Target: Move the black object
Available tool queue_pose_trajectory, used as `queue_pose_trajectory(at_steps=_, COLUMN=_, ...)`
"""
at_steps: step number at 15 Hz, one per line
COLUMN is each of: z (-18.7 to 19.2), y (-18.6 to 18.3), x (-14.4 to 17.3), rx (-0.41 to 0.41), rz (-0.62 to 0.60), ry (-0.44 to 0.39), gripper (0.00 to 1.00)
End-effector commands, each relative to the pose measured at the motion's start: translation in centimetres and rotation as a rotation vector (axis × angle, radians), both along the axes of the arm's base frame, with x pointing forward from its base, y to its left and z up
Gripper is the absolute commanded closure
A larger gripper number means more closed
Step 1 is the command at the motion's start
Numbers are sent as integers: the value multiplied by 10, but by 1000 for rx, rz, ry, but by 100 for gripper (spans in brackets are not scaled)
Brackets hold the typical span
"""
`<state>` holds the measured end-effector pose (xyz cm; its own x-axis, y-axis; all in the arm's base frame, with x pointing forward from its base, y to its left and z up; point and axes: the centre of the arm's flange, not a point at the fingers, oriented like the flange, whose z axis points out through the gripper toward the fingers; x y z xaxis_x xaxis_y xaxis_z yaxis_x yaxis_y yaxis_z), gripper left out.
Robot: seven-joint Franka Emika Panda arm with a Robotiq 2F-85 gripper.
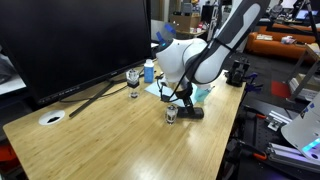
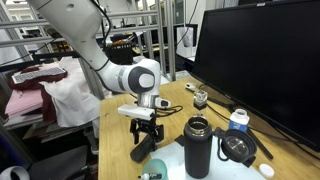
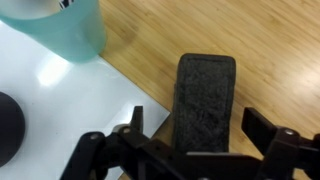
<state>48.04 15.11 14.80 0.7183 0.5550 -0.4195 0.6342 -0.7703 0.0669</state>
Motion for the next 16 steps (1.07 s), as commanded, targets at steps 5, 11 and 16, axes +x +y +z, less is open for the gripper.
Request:
queue_pose_trajectory(at_steps=5, z=-13, y=4, x=8, rx=48, rz=24, ry=23, gripper=28)
queue_pose_trajectory(at_steps=11, z=-10, y=3, x=12, rx=65, rz=23, ry=21, gripper=70)
queue_pose_trajectory(at_steps=16, z=-1, y=-8, x=9, rx=76, rz=-34, ry=22, gripper=74)
